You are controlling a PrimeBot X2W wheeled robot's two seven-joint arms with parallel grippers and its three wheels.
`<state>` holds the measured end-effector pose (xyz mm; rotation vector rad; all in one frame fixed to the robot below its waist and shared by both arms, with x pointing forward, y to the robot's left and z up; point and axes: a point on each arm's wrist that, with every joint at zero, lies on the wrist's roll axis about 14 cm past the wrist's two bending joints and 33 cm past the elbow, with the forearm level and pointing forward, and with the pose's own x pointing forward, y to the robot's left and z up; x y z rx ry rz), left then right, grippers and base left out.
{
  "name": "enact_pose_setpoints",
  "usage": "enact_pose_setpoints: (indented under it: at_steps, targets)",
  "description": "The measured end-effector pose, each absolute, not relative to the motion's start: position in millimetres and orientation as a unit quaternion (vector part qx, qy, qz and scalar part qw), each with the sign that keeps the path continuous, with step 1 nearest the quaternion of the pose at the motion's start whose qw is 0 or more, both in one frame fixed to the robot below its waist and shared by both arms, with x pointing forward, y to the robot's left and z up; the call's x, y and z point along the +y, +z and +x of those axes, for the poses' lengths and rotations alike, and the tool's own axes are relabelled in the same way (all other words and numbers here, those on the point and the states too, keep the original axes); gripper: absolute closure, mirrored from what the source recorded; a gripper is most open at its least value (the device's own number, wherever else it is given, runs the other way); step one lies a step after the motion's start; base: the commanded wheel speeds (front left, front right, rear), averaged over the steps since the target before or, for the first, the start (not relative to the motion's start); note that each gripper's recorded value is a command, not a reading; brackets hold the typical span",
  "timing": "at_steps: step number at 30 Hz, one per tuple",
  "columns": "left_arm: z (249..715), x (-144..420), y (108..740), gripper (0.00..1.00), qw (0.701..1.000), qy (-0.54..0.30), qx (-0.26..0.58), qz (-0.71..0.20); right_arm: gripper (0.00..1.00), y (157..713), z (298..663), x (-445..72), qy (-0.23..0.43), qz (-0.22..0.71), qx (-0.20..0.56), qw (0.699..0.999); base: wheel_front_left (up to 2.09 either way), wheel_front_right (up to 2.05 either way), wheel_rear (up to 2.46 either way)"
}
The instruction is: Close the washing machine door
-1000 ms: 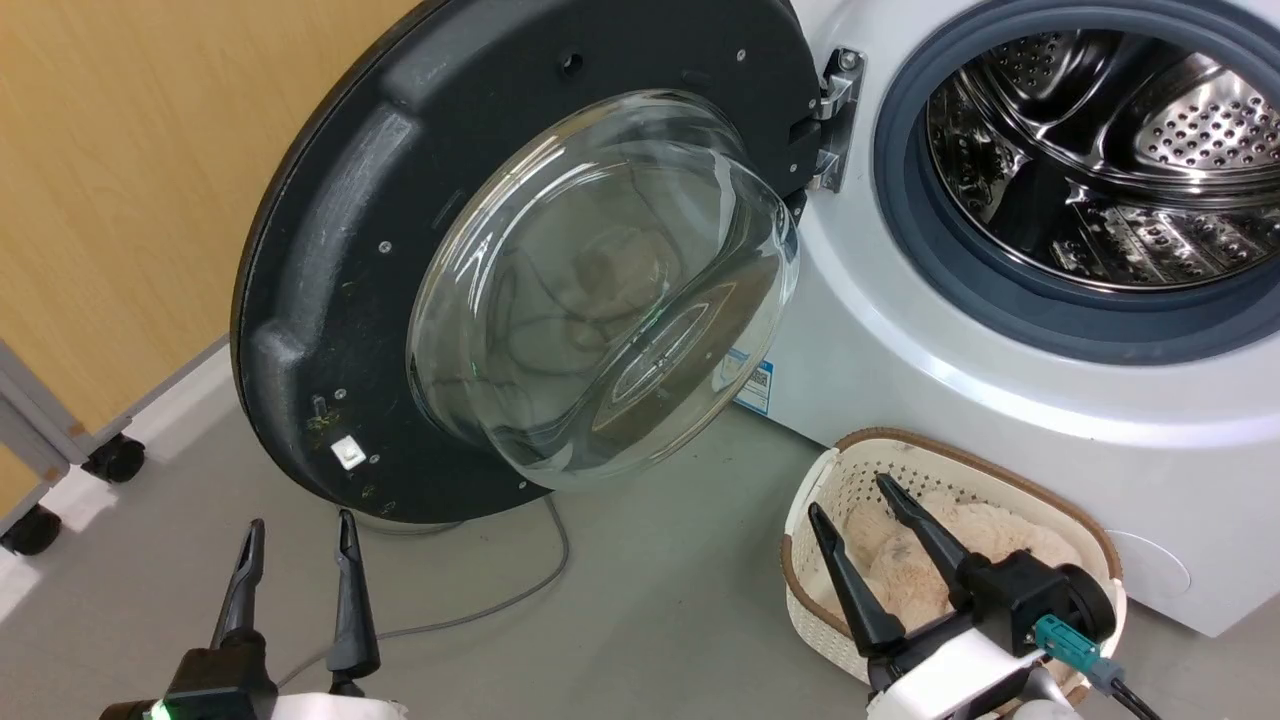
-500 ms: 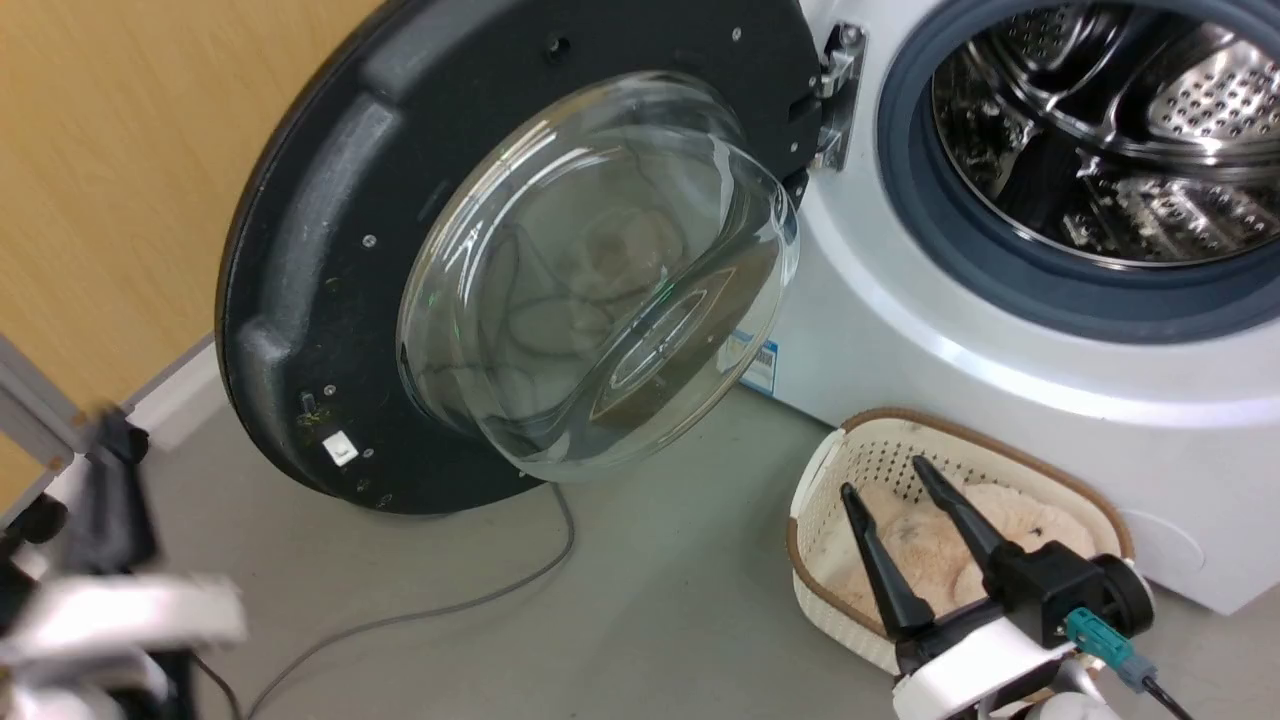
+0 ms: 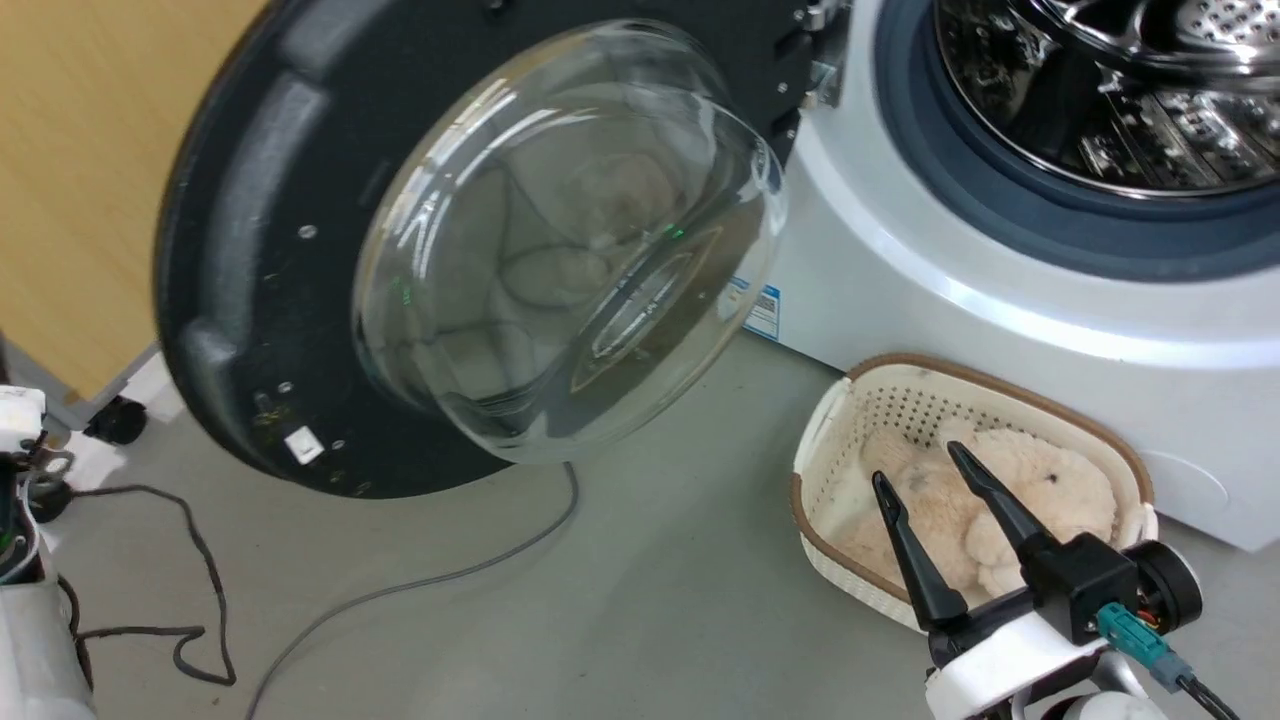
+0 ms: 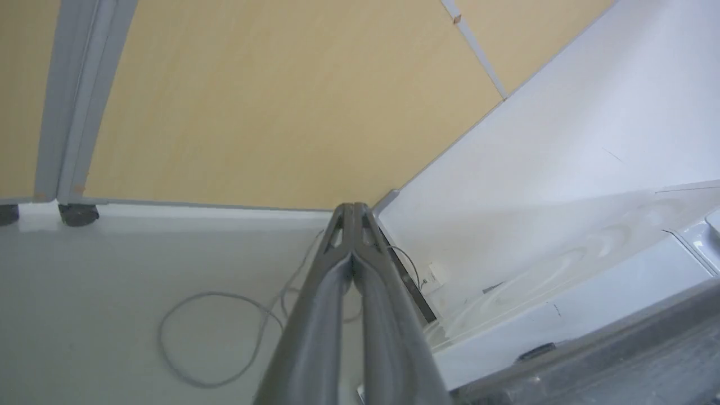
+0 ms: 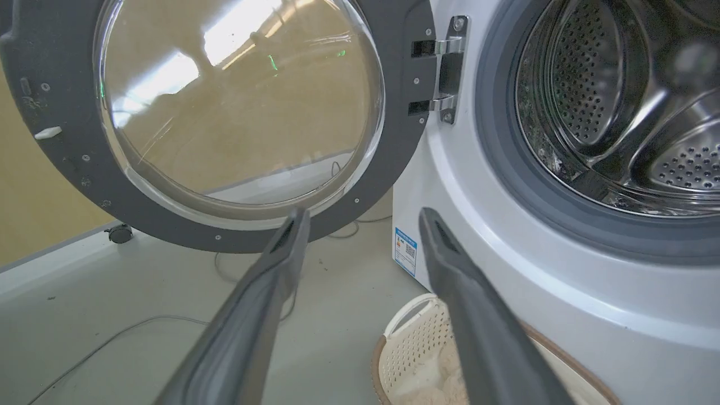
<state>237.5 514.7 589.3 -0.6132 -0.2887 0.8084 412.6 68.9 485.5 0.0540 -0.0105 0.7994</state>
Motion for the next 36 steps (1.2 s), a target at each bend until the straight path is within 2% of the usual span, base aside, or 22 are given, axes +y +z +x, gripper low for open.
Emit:
enact_pose_setpoints:
  at_steps: [5, 10, 26, 36]
  targets:
    - [263.9, 502.7, 558.9, 1.0, 0.829, 0.332, -0.097, -0.439, 0.0, 483.1, 415.0, 60.9, 0.379, 0.026, -0.002, 0.925, 0.0, 0.0, 0.0]
    - [283.1, 478.2, 555.4, 1.0, 0.807, 0.251, -0.073, -0.529, 0.0, 483.4, 413.4, 57.0, 0.375, 0.024, -0.001, 0.927, 0.0, 0.0, 0.0]
    - [280.9, 388.0, 574.3, 1.0, 0.84, 0.055, 0.017, -0.54, 0.0, 505.0, 405.9, 36.2, 0.341, 0.024, -0.03, 0.939, 0.0, 0.0, 0.0]
    - [292.0, 314.0, 587.4, 1.0, 0.818, -0.05, 0.039, -0.571, 0.0, 516.0, 406.7, -3.5, 0.285, 0.021, -0.047, 0.957, 0.0, 0.0, 0.0]
